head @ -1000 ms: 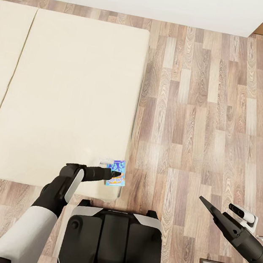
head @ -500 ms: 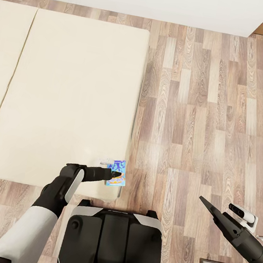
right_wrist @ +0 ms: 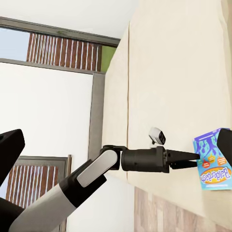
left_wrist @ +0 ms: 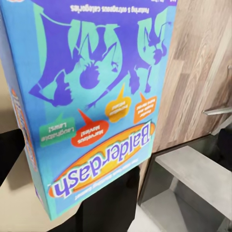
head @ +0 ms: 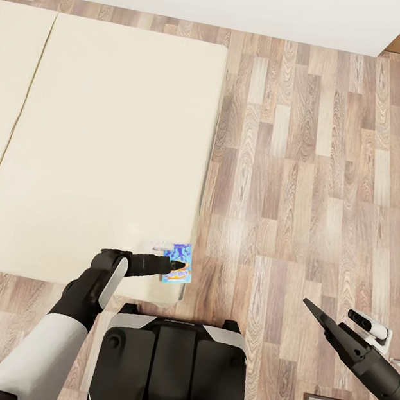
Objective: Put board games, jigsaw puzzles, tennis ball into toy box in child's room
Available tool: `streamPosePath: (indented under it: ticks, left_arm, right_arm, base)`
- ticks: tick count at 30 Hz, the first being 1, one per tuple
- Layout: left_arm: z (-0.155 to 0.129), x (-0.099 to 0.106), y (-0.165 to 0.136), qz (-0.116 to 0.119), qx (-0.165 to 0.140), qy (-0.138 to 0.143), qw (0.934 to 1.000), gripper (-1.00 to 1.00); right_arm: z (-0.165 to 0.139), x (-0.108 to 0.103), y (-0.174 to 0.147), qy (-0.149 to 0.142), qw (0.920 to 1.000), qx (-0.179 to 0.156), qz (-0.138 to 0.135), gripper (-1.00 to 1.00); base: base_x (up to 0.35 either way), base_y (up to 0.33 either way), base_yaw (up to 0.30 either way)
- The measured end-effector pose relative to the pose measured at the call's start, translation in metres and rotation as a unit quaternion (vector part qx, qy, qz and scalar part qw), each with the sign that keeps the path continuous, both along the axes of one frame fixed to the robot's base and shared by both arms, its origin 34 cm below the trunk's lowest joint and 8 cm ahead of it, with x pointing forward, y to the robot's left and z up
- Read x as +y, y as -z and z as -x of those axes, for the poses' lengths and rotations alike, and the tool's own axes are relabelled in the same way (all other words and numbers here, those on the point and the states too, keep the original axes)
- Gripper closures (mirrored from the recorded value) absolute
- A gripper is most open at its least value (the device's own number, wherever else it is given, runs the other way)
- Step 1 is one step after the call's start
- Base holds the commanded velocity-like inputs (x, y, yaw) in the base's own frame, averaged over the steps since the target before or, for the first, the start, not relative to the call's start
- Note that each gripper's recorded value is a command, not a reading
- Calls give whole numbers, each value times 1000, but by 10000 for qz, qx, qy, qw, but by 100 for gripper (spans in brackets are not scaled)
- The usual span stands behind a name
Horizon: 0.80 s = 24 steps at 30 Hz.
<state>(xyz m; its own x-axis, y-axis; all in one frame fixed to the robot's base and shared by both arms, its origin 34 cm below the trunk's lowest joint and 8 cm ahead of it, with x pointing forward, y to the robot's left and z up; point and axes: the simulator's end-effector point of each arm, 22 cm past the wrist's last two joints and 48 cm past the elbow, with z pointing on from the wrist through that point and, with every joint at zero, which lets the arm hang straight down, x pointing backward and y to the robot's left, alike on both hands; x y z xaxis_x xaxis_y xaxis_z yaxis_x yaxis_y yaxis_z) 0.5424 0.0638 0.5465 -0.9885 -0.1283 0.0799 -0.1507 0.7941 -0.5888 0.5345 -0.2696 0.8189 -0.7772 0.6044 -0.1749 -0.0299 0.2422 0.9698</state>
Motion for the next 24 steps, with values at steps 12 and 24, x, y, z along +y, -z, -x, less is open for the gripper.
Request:
streamPosePath:
  ticks: [12,24]
  left_arm:
    - [0,0,0,5,3,0,10000,-100]
    - [0,-1,0,12,4,-2,10000,-100]
  right_arm:
    - [0,0,0,2,10000,0,-3,-100]
    - [0,0,0,2,10000,2,-4,-100]
  base:
    - [0,0,0]
    - [0,0,0]
